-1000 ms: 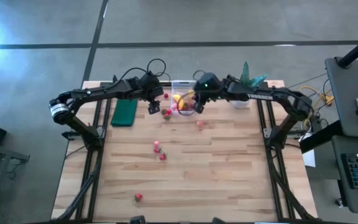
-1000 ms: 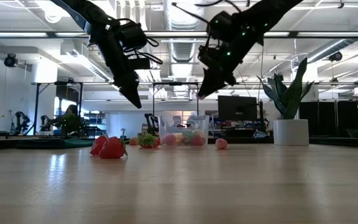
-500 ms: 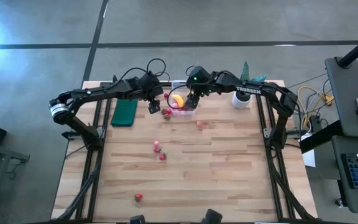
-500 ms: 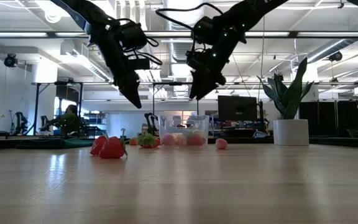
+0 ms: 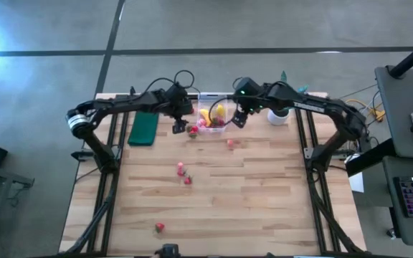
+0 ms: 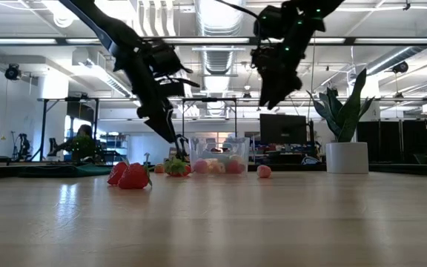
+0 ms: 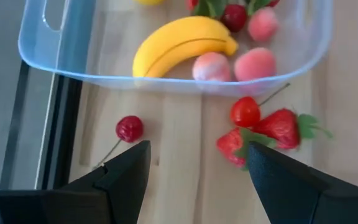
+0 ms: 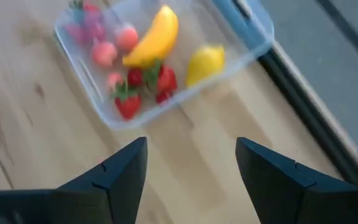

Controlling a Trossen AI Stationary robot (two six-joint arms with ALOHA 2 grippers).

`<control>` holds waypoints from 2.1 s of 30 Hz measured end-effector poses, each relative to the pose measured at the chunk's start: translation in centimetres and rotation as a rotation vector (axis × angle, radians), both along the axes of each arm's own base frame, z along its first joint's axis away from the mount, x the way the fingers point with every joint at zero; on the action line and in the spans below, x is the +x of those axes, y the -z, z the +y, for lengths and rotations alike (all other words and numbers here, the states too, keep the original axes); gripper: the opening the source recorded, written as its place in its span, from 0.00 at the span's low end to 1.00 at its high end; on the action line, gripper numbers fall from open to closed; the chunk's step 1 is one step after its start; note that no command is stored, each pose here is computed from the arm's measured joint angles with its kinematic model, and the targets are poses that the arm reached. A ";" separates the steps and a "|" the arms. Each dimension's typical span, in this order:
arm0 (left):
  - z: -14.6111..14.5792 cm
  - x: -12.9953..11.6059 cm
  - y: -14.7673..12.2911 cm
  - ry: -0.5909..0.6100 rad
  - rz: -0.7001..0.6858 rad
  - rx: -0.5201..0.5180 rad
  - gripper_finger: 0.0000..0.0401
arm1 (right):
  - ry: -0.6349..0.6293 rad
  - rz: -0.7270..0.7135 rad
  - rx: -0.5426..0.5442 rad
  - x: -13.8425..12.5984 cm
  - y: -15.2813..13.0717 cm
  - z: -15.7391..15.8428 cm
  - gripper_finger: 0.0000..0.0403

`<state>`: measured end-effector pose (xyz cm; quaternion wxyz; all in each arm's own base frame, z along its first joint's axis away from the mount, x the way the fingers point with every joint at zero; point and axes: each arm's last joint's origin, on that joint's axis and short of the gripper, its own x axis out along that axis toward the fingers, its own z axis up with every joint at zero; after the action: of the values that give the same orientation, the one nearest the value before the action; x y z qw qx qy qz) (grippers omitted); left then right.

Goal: Pick and placing Produce into tupperware
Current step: Put the red cherry into the transparent bin

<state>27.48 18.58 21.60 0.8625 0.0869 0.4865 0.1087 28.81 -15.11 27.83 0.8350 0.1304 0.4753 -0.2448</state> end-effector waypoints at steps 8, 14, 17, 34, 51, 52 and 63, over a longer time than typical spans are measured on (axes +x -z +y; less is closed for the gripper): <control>2.5 1.4 -0.2 -0.030 -0.012 0.016 0.61 | 0.071 -0.017 0.006 -5.8 1.3 2.9 0.59; 4.4 2.6 1.1 -0.049 0.068 -0.040 0.56 | 0.166 -0.086 -0.026 -9.3 2.0 4.5 0.59; 5.1 3.0 2.4 -0.062 0.158 -0.092 0.54 | 0.202 -0.118 -0.038 -10.5 2.3 5.0 0.59; 7.0 4.4 2.7 -0.082 0.217 -0.035 0.52 | 0.193 -0.191 -0.115 -11.4 2.6 5.4 0.59; 7.1 4.6 3.2 -0.060 0.153 -0.039 0.52 | 0.139 -0.239 -0.366 -10.9 -2.5 4.7 0.59; 7.2 4.6 3.2 -0.062 0.151 -0.038 0.52 | 0.140 -0.240 -0.378 -10.9 -2.8 4.7 0.59; 8.0 4.5 5.1 -0.077 0.187 -0.076 0.52 | 0.138 -0.265 -0.451 -10.9 -5.1 4.6 0.57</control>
<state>31.98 26.54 16.49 0.8112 0.0450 0.5717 0.1146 17.91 -10.54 32.89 0.8792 0.0038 0.2853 -0.3816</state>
